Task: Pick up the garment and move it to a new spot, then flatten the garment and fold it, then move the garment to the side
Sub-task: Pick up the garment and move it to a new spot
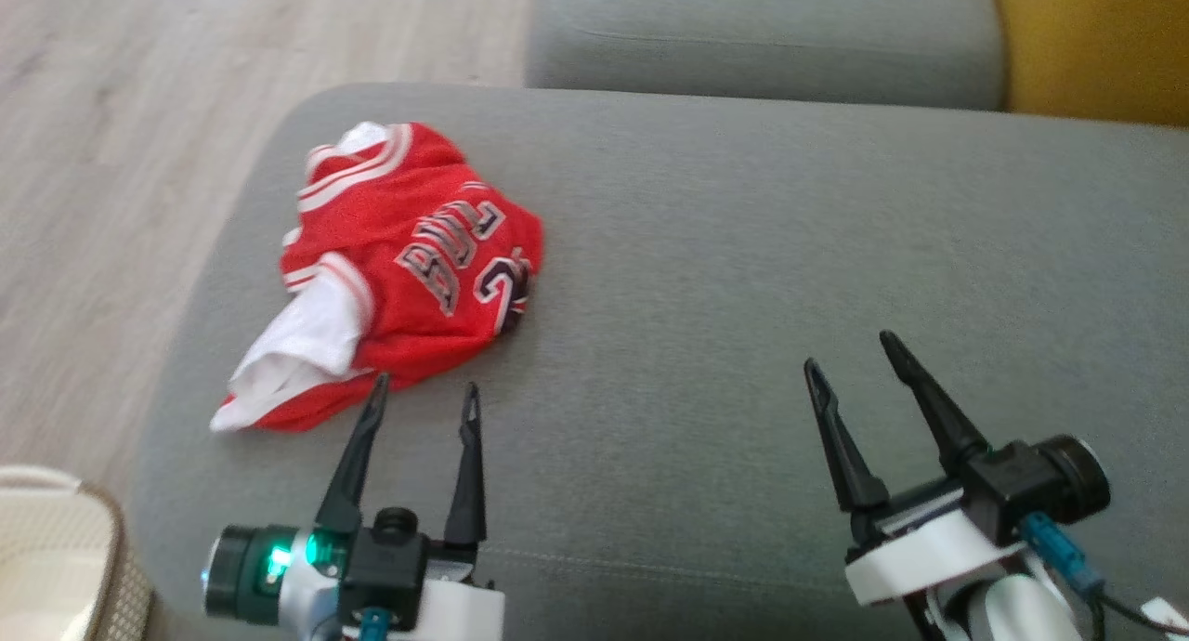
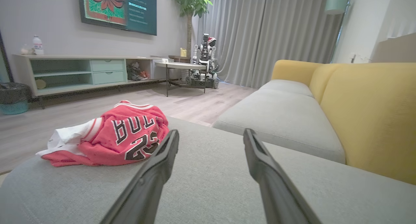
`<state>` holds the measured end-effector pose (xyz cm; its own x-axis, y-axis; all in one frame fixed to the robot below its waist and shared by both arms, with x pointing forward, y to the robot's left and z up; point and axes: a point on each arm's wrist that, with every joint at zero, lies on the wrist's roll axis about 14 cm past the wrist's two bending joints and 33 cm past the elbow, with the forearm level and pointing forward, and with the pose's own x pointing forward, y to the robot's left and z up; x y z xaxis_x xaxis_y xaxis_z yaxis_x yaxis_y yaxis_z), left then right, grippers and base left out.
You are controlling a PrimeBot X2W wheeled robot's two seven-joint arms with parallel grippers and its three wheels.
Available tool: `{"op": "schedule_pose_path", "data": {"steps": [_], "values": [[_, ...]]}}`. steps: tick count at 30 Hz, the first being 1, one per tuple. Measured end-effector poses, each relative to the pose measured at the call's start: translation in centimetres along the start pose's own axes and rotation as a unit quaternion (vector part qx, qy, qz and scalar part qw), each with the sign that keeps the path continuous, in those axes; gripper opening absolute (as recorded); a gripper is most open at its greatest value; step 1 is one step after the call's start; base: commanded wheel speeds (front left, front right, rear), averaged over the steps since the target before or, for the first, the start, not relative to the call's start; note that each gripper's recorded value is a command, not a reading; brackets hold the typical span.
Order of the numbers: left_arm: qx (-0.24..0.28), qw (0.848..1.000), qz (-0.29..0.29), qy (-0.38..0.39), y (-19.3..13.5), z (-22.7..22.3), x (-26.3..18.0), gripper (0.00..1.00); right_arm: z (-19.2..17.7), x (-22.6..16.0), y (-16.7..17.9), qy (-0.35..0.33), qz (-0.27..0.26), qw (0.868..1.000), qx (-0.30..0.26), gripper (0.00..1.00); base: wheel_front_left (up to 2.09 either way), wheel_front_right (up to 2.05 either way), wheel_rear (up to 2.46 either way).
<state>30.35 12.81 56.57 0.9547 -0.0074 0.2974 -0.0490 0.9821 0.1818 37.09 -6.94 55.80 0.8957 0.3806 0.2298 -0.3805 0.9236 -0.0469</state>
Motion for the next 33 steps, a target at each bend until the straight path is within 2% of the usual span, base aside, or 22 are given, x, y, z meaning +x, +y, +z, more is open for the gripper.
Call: {"op": "schedule_pose_path", "data": {"steps": [14, 22, 25, 30, 31, 33], "values": [[0.007, 0.994, 0.101, 0.030, 5.7, -0.7, -3.2, 1.00, -0.7, 1.9, 5.5, 0.005, 0.088, 0.996, 0.016, 1.00, 0.00, 0.00, 0.00], [0.021, 0.989, 0.135, 0.060, 7.6, -1.9, -5.0, 1.00, -1.8, 2.8, 8.1, 0.017, 0.128, 0.991, 0.034, 1.00, 0.00, 0.00, 0.00], [0.025, 0.989, 0.140, 0.050, 8.4, -1.5, -3.5, 1.00, -2.9, 3.1, 8.2, 0.030, 0.131, 0.990, 0.039, 1.00, 0.00, 0.00, 0.00], [0.044, 0.990, 0.136, -0.006, 10.8, 0.7, 2.3, 1.00, -5.1, 4.1, 8.2, 0.048, 0.136, 0.989, 0.035, 1.00, 0.00, 0.00, 0.00], [0.044, 0.990, 0.136, -0.006, 10.8, 0.7, 2.3, 1.00, -5.1, 4.1, 8.2, 0.048, 0.136, 0.989, 0.035, 1.00, 0.00, 0.00, 0.00], [0.041, 0.992, 0.121, -0.014, 11.7, 0.3, 6.2, 1.00, -6.1, 5.6, 7.7, 0.048, 0.133, 0.989, 0.034, 1.00, 0.00, 0.00, 0.00]]}}
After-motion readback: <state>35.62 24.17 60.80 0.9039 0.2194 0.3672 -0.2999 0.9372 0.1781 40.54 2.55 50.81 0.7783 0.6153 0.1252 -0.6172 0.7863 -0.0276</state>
